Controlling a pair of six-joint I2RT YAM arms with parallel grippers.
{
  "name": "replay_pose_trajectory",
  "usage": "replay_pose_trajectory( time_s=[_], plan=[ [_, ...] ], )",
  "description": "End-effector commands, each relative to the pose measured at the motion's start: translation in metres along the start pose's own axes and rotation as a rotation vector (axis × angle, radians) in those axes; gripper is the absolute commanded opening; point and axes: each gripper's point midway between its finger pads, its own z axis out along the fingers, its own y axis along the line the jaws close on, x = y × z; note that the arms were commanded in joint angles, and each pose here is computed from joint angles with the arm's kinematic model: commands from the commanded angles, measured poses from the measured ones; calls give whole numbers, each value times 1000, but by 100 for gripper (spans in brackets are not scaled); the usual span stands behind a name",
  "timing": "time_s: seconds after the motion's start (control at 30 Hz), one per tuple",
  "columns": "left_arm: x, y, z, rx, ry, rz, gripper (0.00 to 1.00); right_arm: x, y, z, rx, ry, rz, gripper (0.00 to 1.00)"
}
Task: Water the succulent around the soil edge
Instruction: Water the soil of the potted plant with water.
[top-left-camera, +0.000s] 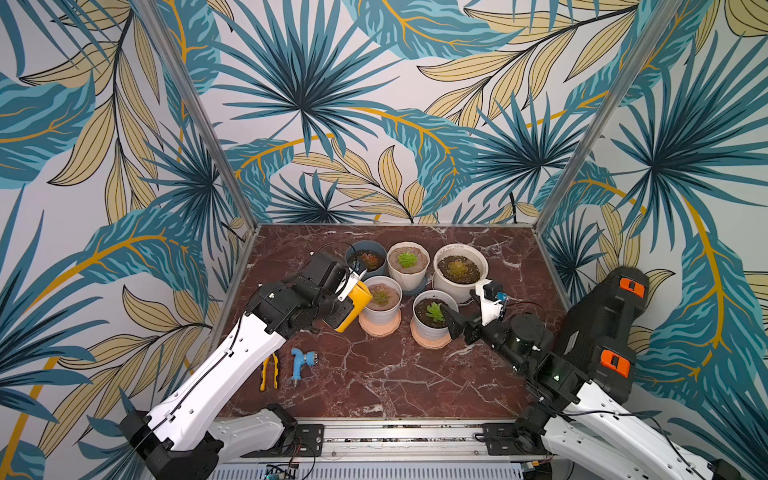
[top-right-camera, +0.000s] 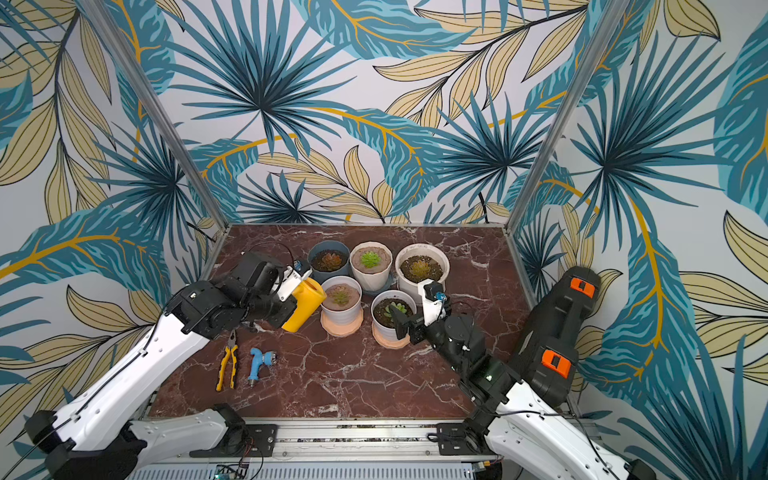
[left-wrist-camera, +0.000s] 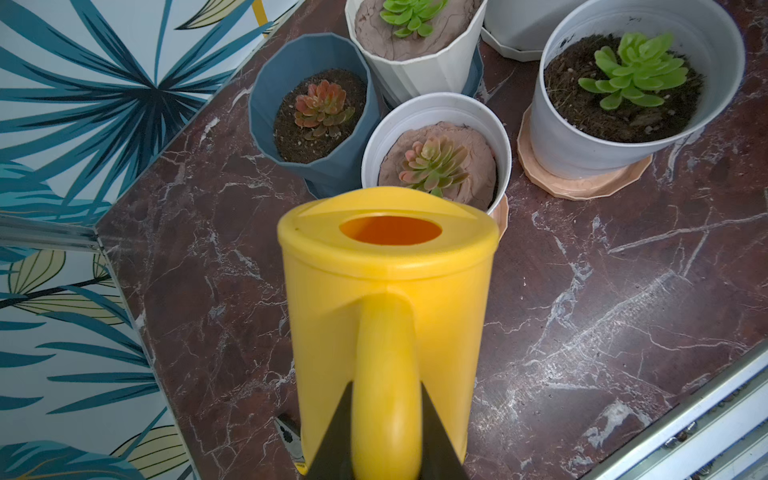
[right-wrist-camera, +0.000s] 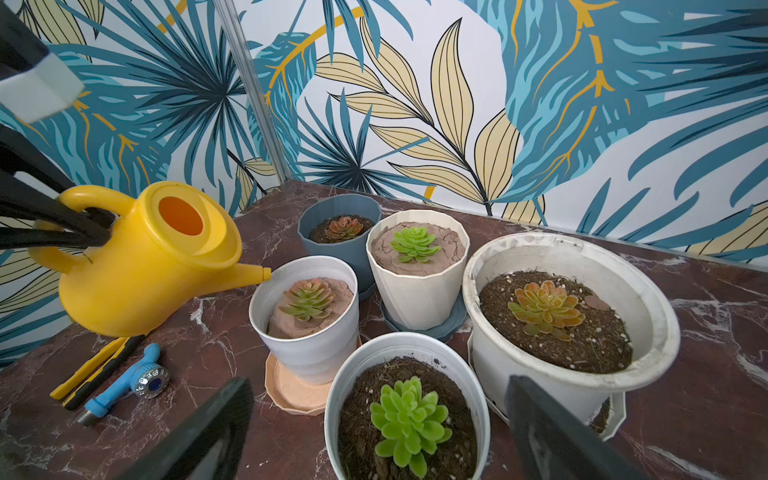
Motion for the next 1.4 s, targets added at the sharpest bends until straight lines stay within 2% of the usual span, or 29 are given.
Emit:
replay_pose_trajectory(
  time_s=[0.0, 0.27, 0.63, 1.0, 1.23, 1.37],
  plan=[
    [6, -5, -4, 28, -12, -24, 0, 3, 2, 1, -9, 6, -13, 99],
    [11, -8, 5, 36, -4, -28, 0, 5, 1, 1, -3, 10, -17, 99],
    [8, -4, -18, 29, -55, -42, 0, 5, 1, 2, -3, 12, -17, 100],
    [-10, -31, -22, 149, -122, -78, 0, 6, 0, 3, 1, 17, -21, 99],
    [-1, -35, -14, 107, -53, -29, 0, 6, 0, 2, 2, 16, -19, 99],
    [0, -29, -11, 69, -49, -23, 0, 6, 0, 2, 0, 16, -20, 100]
  ],
)
